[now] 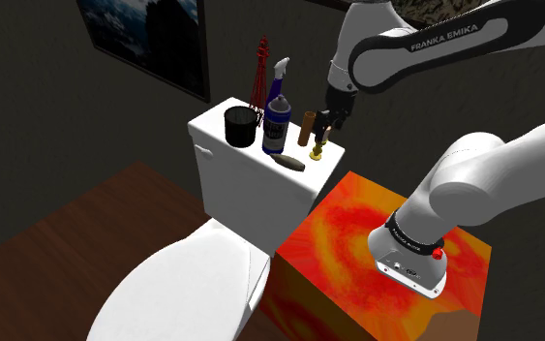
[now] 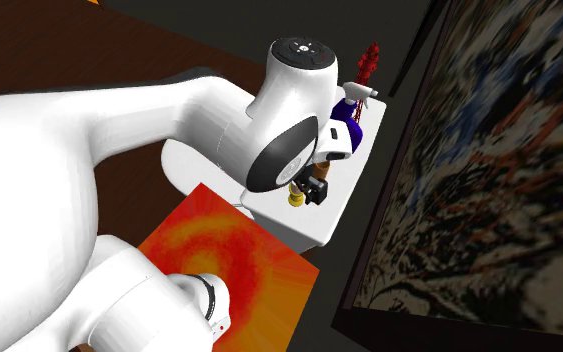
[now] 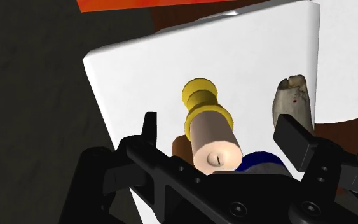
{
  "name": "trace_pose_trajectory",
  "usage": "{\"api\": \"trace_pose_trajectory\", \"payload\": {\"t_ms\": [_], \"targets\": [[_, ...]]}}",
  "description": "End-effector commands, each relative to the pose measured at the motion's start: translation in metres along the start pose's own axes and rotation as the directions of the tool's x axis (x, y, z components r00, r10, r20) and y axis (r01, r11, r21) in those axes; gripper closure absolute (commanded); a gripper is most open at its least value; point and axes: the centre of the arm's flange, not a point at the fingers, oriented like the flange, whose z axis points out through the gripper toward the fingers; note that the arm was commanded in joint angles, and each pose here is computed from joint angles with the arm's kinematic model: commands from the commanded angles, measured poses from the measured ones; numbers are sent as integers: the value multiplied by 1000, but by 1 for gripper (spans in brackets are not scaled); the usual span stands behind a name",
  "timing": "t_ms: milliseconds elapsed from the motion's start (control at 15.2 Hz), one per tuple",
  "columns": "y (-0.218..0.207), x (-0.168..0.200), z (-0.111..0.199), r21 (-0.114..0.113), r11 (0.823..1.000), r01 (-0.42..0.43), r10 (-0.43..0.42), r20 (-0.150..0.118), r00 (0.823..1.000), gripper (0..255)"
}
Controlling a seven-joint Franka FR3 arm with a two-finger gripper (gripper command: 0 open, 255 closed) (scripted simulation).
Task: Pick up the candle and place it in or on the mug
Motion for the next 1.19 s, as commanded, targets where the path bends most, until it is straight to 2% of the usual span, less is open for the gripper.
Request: {"api": "trace_pose_trajectory", "payload": {"t_ms": [0, 594, 660, 1122], "targets": [[0, -1, 11, 0, 1000, 0, 0, -1, 1000, 0], [0, -1, 14, 0, 1000, 0, 0, -1, 1000, 0], [0, -1, 14, 0, 1000, 0, 0, -1, 1000, 255], [0, -1, 14, 0, 1000, 0, 0, -1, 1000, 255]]}}
